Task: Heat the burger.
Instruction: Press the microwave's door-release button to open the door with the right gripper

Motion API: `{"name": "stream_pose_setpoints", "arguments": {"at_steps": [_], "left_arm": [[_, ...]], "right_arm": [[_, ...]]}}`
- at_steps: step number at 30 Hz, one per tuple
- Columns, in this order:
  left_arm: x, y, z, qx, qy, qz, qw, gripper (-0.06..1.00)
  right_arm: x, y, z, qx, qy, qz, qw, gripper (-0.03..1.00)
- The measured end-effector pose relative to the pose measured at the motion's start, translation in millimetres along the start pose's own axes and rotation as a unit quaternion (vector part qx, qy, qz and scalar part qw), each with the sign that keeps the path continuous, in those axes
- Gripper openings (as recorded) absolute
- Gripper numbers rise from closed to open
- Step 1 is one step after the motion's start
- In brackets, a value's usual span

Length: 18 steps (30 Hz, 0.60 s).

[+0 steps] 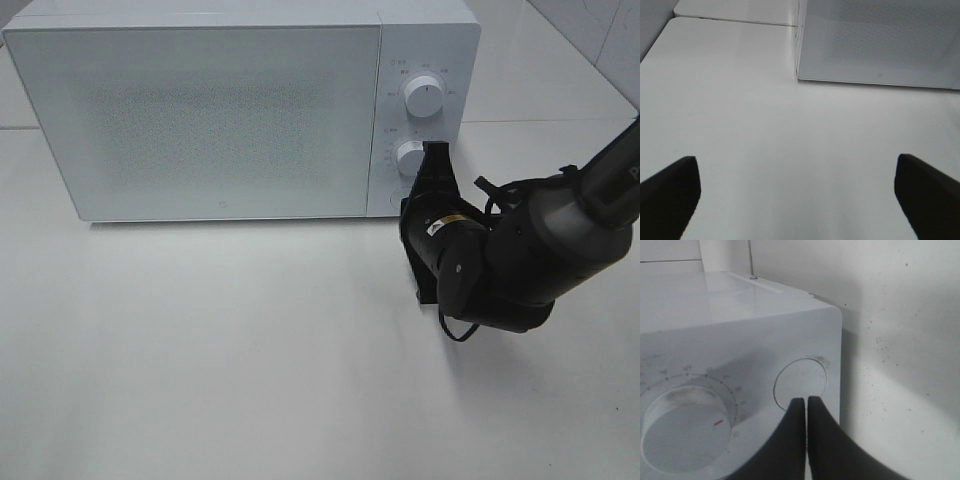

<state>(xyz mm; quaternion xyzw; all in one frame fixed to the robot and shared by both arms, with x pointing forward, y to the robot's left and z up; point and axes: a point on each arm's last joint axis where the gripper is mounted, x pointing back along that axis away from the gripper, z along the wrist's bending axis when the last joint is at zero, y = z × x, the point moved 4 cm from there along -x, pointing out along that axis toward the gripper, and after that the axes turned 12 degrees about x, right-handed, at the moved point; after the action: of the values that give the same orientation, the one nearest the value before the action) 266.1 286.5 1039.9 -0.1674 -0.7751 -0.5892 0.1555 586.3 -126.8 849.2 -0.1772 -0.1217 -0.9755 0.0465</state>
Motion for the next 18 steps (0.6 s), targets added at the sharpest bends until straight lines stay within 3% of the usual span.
{"name": "stream_pose_setpoints", "arguments": {"at_steps": [18], "left_arm": [[0.0, 0.0, 0.0, 0.000, 0.000, 0.000, 1.000, 0.97]], "right_arm": [[-10.2, 9.5, 6.8, 0.009, 0.001, -0.012, 1.000, 0.00]]}}
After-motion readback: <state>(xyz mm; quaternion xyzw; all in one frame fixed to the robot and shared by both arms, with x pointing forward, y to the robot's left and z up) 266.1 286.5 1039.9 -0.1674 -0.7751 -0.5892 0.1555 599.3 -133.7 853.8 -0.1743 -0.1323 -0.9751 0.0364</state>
